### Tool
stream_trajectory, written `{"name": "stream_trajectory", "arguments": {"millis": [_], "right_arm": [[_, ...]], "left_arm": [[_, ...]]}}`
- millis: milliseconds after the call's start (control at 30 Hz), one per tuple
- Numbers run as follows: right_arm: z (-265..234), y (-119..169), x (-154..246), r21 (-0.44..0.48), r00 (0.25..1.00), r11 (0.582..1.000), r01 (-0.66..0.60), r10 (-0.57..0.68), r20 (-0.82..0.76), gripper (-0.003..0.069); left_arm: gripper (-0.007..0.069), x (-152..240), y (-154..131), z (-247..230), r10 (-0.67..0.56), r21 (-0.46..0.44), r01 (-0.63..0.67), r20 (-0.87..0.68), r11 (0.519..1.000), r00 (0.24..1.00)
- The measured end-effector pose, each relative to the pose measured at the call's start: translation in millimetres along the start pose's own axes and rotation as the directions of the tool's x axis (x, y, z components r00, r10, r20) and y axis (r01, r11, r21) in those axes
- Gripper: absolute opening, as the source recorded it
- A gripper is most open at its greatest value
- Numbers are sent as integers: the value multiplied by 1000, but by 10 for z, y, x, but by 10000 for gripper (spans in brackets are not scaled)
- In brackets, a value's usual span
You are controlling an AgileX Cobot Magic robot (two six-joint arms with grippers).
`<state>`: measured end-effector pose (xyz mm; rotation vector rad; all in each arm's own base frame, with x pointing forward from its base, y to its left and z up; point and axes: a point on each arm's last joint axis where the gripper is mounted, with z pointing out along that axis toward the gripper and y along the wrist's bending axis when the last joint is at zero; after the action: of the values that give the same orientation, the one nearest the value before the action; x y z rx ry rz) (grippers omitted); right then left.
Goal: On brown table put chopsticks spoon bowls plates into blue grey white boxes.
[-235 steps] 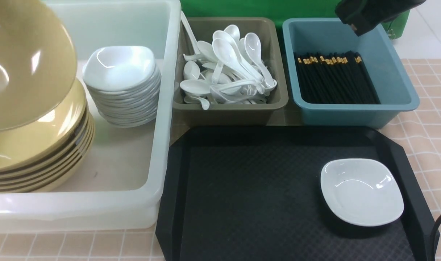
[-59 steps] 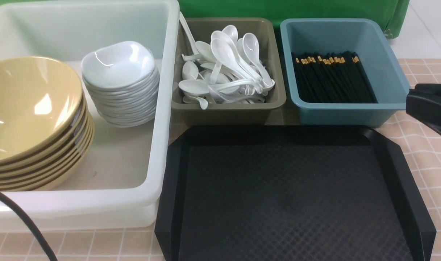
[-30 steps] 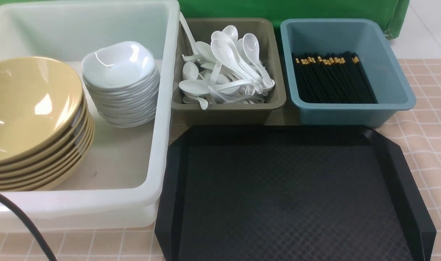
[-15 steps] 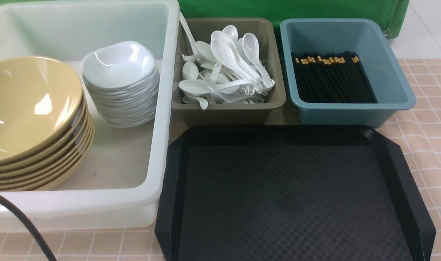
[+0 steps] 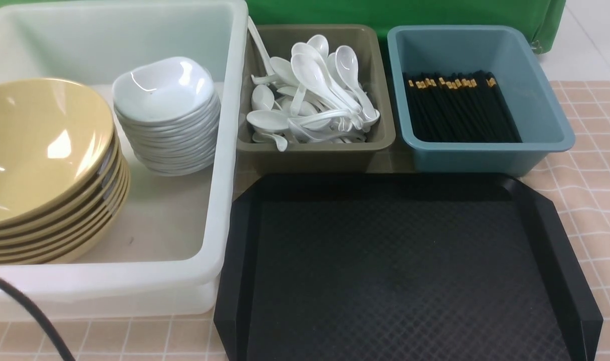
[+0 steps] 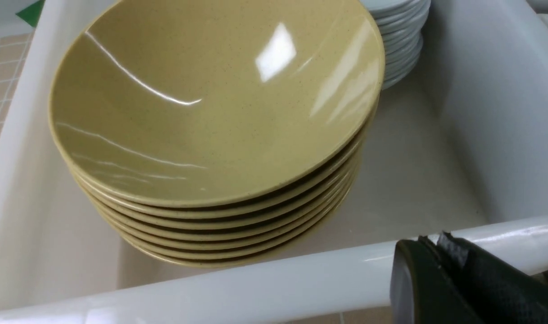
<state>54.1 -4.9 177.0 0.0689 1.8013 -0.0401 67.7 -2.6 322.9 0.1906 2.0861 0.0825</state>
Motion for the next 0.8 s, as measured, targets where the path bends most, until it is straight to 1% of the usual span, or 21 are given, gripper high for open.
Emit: {"name": "stream_trajectory", "arguments": {"millis": [100, 167, 200, 267, 300, 333, 367, 433, 467, 500, 533, 633, 733, 767, 800], "right_arm": [[0, 0, 0, 0, 1000, 1000, 0, 0, 0, 41], [0, 0, 0, 0, 1000, 1000, 0, 0, 0, 43], [0, 0, 0, 0, 1000, 1000, 0, 0, 0, 43], [0, 0, 0, 0, 1000, 1000, 0, 0, 0, 45], [0, 0, 0, 0, 1000, 1000, 0, 0, 0, 46], [0, 0, 0, 0, 1000, 1000, 0, 0, 0, 47], [0, 0, 0, 0, 1000, 1000, 0, 0, 0, 47], [0, 0, 0, 0, 1000, 1000, 0, 0, 0, 47], [0, 0, 0, 0, 1000, 1000, 0, 0, 0, 47], [0, 0, 0, 0, 1000, 1000, 0, 0, 0, 48], [0, 0, 0, 0, 1000, 1000, 0, 0, 0, 48], [0, 0, 0, 0, 1000, 1000, 0, 0, 0, 52], [0, 0, 1, 0, 1000, 1000, 0, 0, -1, 55], [0, 0, 1, 0, 1000, 1000, 0, 0, -1, 55], [0, 0, 1, 0, 1000, 1000, 0, 0, -1, 58]], "left_arm": [[1, 128, -35, -14, 8, -5, -7, 86, 1000, 996], [1, 223, -44, 21, -7, -32, 13, 197, 999, 980], [1, 258, -48, 48, -8, -33, 15, 201, 999, 980], [1, 416, -45, 128, -13, -86, 49, 374, 995, 927], [1, 433, -45, 138, -14, -89, 52, 385, 995, 923], [1, 559, -51, 207, -16, -108, 73, 455, 991, 891], [1, 651, -59, 256, -22, -114, 89, 493, 989, 870], [1, 832, -83, 359, -50, -105, 123, 525, 987, 850], [1, 865, -88, 376, -58, -101, 130, 529, 986, 847], [1, 991, -108, 441, -96, -82, 163, 529, 983, 843], [1, 1020, -112, 462, -100, -80, 165, 522, 983, 847], [1, 1164, -135, 546, -133, -68, 183, 454, 981, 881], [1, 1275, -157, 593, -145, -66, 176, 332, 982, 932], [1, 1282, -158, 596, -147, -65, 177, 325, 982, 934], [1, 1316, -168, 608, -155, -59, 179, 286, 982, 946]]}}
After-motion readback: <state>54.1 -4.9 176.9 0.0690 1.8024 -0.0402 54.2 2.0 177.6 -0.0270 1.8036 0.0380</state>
